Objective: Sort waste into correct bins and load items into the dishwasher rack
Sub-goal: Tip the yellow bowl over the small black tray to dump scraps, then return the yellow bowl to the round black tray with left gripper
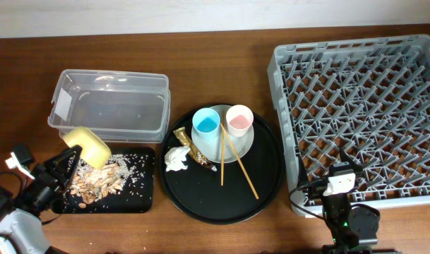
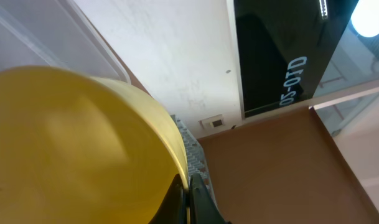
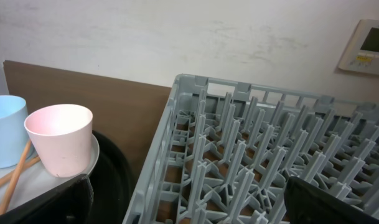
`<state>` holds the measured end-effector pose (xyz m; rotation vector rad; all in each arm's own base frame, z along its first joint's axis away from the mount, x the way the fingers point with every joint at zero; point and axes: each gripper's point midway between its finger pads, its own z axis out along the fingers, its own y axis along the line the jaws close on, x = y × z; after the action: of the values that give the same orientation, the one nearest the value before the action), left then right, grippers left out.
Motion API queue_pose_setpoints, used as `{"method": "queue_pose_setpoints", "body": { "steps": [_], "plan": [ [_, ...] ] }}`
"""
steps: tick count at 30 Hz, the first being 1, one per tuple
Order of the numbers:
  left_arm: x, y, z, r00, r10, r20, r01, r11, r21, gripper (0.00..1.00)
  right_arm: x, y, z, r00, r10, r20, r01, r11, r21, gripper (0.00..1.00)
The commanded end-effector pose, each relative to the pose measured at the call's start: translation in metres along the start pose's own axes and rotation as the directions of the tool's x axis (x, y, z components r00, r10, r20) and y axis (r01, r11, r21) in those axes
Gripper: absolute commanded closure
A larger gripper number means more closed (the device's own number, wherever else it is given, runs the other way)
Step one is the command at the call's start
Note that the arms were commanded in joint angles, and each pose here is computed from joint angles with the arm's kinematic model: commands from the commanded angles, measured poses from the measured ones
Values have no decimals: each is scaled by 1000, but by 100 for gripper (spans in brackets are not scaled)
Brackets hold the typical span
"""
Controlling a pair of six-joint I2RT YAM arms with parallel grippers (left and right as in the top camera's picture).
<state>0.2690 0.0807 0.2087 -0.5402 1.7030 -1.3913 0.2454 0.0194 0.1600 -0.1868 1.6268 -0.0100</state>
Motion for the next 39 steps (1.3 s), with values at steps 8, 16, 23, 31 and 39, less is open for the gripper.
{"method": "queue_pose_setpoints", "body": {
  "steps": [8,16,23,31,39],
  "plan": [
    [6,-4,9,999,-40,-36,40,999,-14,100,2,0,0,1000,4,-2,-4,1000,0,1],
    [79,-61,88,930,210,-301,-283,933,-224,100,2,0,0,1000,5,-4,-5,1000,0,2],
    [240,-43,107,645,295,-705,-628,730,-269,100,2,0,0,1000,5,-4,-5,1000,0,1],
    [325,28,103,399,188,-898,-822,508,-258,100,2,0,0,1000,4,-4,-4,1000,0,2],
    [331,15,116,390,179,-903,-810,533,-243,57,2,0,0,1000,5,-4,-5,1000,0,1]
  ]
}}
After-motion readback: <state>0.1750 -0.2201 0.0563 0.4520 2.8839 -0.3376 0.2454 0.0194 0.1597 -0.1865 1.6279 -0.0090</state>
